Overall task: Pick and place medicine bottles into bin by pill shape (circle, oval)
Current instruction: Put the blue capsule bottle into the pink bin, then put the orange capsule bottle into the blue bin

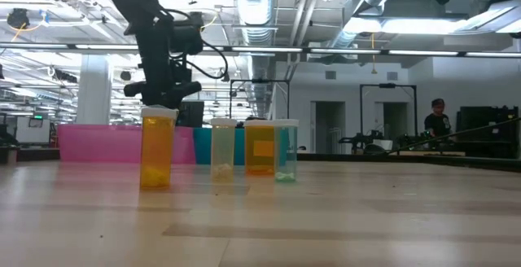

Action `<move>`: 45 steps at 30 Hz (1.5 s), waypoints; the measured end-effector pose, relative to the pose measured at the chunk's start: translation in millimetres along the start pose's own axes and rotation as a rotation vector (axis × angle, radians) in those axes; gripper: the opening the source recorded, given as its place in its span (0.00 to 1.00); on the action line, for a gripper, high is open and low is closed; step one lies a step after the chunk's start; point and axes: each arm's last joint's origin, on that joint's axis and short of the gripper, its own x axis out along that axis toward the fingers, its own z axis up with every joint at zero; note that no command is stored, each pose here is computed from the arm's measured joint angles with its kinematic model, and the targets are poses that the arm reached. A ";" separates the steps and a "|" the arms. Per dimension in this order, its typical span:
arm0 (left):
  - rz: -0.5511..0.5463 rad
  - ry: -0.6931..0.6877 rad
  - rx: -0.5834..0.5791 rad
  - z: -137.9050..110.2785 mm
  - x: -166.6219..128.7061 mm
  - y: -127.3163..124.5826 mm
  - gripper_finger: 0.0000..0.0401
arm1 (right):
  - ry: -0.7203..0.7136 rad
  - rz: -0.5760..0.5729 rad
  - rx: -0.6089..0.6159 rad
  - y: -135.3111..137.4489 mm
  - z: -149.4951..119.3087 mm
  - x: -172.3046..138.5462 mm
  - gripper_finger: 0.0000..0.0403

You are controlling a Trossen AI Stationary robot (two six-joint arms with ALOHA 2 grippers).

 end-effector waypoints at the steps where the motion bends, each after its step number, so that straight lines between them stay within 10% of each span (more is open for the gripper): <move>1: 0.003 -0.001 -0.002 0.5 0.3 1.1 0.27 | 0.001 0.000 0.000 0.0 0.0 0.1 0.69; 22: -0.013 0.046 -0.014 1.1 20.2 -2.7 0.29 | 0.001 0.001 -0.015 0.0 0.0 0.1 0.69; 45: -0.011 0.058 0.058 21.6 -4.3 -5.8 0.63 | 0.002 0.009 -0.018 0.2 -0.1 0.1 0.69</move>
